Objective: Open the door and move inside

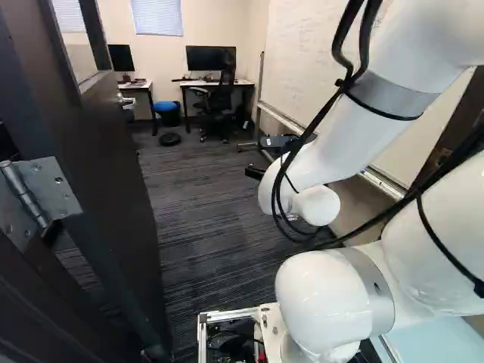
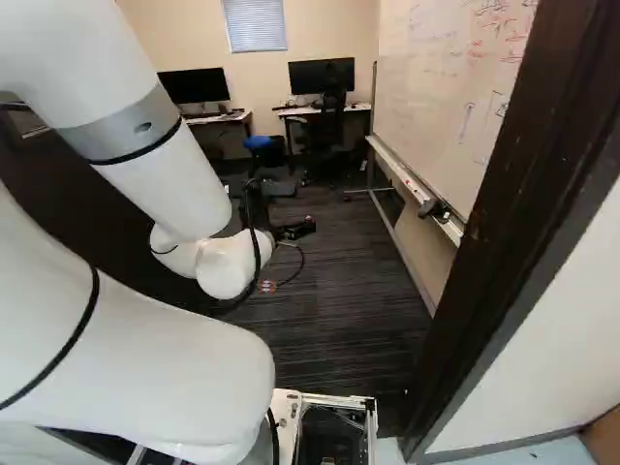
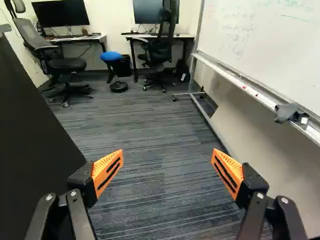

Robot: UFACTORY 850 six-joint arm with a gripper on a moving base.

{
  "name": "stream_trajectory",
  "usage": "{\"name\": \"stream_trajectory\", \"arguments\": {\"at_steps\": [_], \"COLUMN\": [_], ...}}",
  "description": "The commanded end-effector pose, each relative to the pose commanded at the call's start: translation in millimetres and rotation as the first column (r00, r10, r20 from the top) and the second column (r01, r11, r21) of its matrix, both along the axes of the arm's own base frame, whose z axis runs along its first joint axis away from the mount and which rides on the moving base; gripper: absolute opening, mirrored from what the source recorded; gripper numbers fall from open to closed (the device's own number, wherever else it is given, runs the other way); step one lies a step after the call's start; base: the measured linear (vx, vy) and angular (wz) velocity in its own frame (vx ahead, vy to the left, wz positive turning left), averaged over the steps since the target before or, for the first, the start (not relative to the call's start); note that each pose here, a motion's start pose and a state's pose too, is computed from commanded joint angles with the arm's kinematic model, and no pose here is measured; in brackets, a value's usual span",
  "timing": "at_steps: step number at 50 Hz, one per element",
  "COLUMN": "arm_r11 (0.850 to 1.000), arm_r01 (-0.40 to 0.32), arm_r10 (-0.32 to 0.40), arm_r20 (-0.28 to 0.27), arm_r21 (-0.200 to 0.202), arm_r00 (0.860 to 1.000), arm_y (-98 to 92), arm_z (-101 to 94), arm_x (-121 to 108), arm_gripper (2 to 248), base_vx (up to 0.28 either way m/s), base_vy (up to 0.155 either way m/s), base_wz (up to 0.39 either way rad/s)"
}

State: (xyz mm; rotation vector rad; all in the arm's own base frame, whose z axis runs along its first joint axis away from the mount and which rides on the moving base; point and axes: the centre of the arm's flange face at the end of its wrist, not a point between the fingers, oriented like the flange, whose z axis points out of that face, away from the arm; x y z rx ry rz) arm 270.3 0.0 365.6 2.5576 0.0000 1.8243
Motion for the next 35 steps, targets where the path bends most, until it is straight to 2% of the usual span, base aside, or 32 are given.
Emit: {"name": "stream_trajectory", "arguments": {"at_steps": [19, 35], "arm_r11": [1.000, 1.000], "arm_r01": [0.000, 0.000], "arm_r10": [0.000, 0.000], "arm_r20": [0.000, 0.000], "arm_r21": [0.000, 0.000], "arm_r00": [1.000, 1.000], "arm_y": [0.0, 0.0], "arm_z": [0.0, 0.0], "arm_x": [0.0, 0.0], "arm_gripper": [247, 247], "base_vx": [0.162, 0.128], "base_vy": [0.034, 0.027], "base_wz": [0.187, 0.090]}}
